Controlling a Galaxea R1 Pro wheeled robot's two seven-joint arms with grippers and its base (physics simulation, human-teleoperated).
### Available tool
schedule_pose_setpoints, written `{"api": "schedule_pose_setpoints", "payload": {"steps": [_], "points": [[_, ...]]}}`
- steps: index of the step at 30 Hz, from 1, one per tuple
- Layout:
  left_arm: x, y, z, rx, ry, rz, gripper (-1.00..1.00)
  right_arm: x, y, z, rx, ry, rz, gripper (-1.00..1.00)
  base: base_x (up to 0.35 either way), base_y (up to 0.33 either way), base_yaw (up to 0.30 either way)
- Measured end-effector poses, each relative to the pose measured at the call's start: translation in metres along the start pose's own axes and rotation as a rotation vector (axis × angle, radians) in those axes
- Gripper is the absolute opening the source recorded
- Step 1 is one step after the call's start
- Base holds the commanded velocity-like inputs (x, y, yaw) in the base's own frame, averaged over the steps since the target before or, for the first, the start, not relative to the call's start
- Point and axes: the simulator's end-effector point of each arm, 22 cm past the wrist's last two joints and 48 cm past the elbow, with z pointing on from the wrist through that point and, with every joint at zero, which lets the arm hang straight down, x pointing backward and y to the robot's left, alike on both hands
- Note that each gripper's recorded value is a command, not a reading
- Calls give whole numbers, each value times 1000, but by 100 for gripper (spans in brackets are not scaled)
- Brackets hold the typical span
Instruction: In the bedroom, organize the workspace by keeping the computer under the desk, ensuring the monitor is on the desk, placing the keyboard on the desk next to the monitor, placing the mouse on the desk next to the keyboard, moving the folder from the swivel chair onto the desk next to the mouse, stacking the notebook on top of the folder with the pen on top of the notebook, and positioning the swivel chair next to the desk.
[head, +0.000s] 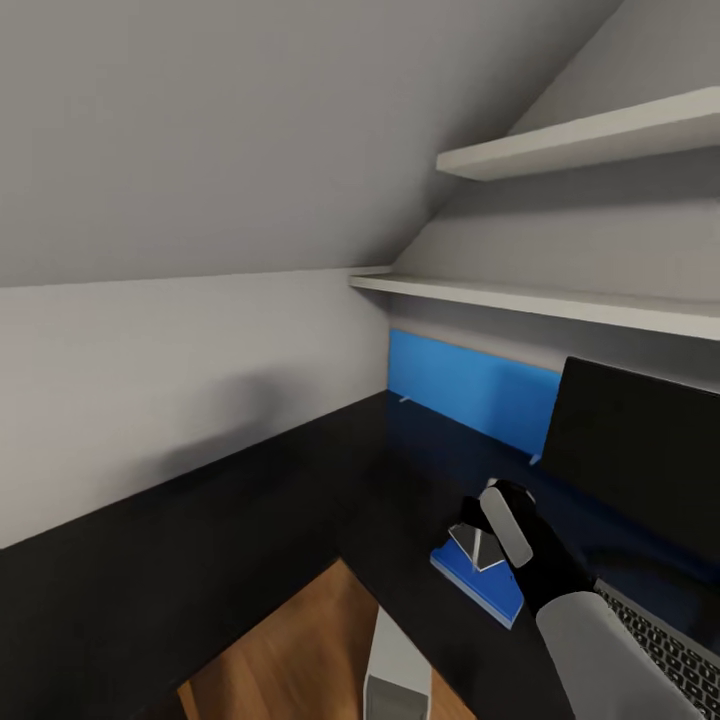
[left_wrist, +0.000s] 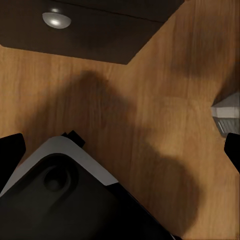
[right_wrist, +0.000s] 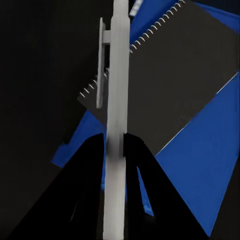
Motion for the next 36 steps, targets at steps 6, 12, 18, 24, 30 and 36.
{"api": "schedule_pose_setpoints", "payload": {"steps": [6, 12, 18, 24, 30, 36], "points": [[0, -1, 0, 0, 2, -1, 100, 0, -6, 9, 22, 19, 10, -100, 86, -70, 0], [-2, -1, 1, -3, 6, -15, 100, -3, -11, 18, 45, 31, 28, -100, 14, -11, 0], [-2, -2, 1, -4, 8, -25, 100, -4, -14, 24, 57, 35, 46, -100, 2, -2, 0], [-1, -3, 1, -3, 12, -34, 100, -5, -15, 25, 60, 35, 51, -100, 0, 0, 0], [4, -2, 7, -4, 26, -61, 100, -2, -15, 29, 60, 35, 51, -100, 0, 0, 0], [4, -3, 7, -3, 29, -67, 100, -2, -15, 29, 60, 34, 51, -100, 0, 0, 0]]}}
